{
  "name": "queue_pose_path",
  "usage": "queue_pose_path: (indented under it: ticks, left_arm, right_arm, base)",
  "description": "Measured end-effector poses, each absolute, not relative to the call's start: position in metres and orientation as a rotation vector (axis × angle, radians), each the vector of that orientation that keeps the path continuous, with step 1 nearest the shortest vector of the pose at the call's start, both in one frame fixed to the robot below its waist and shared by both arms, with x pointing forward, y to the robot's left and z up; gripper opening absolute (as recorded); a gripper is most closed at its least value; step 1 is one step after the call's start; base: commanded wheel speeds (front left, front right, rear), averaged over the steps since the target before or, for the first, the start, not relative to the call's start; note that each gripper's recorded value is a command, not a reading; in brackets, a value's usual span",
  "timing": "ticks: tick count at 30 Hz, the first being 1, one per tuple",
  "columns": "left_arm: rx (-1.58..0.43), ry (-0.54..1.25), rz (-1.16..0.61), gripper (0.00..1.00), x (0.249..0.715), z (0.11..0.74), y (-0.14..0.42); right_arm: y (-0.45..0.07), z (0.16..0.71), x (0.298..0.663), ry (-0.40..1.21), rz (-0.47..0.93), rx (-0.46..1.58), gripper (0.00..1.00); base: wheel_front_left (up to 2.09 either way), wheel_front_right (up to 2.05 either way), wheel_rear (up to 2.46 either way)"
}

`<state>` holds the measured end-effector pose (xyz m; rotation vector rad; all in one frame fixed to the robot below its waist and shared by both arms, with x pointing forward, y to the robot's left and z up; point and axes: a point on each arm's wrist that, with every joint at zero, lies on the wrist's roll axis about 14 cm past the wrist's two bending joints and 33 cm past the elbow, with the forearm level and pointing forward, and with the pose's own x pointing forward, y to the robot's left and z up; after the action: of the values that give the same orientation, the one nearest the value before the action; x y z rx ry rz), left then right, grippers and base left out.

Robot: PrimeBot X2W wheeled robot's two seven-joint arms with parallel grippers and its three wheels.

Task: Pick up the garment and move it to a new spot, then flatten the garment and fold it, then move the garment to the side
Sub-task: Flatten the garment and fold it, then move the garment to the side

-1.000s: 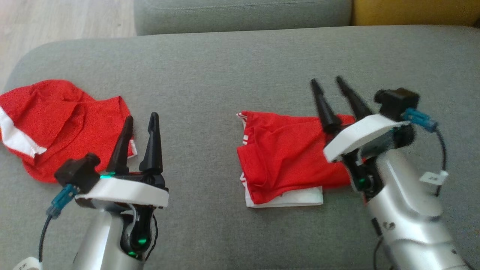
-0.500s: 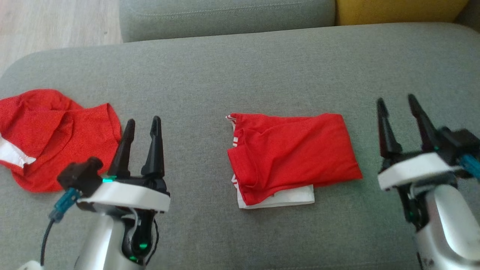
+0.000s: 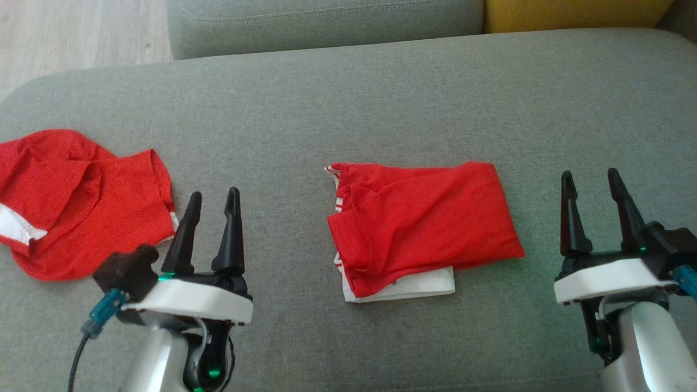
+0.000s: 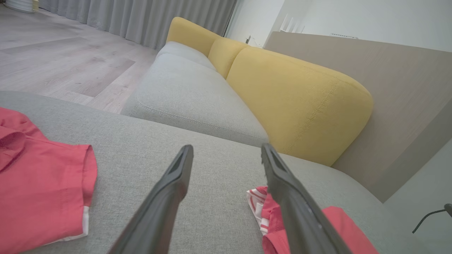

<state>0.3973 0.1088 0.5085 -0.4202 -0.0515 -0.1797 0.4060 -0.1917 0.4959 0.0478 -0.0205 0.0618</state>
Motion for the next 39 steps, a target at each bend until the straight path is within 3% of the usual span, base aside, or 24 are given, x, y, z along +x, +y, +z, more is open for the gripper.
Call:
queue_pose_path:
  ticks: [8,22,31,36,37,38,39]
  left_arm:
    - [-0.420,-0.044,-0.166,1.00,0.398,0.505,0.112]
    - [-0.419,0.007,-0.146,1.00,0.410,0.485,0.116]
    - [-0.416,0.027,-0.126,1.00,0.415,0.475,0.123]
    - [-0.414,0.021,-0.126,1.00,0.420,0.476,0.124]
    - [-0.414,0.021,-0.126,1.00,0.420,0.476,0.124]
    - [-0.414,0.023,-0.126,1.00,0.421,0.475,0.124]
    - [-0.415,0.024,-0.127,1.00,0.421,0.475,0.124]
  right_arm:
    - [-0.185,0.491,0.409,-0.009,0.079,0.047,1.00]
    - [-0.159,0.424,0.428,0.277,0.114,0.116,1.00]
    - [-0.142,0.374,0.422,0.470,0.135,0.188,1.00]
    - [-0.135,0.366,0.426,0.510,0.147,0.218,1.00]
    - [-0.133,0.367,0.428,0.513,0.152,0.224,0.57]
    - [-0.132,0.367,0.429,0.513,0.156,0.226,0.00]
    - [-0.131,0.368,0.431,0.510,0.160,0.224,0.00]
  base:
    - [0.00,0.00,0.00]
    - [0.00,0.00,0.00]
    - [0.00,0.00,0.00]
    - [0.00,0.00,0.00]
    - [0.00,0.00,0.00]
    - [0.00,0.00,0.00]
    - [0.00,0.00,0.00]
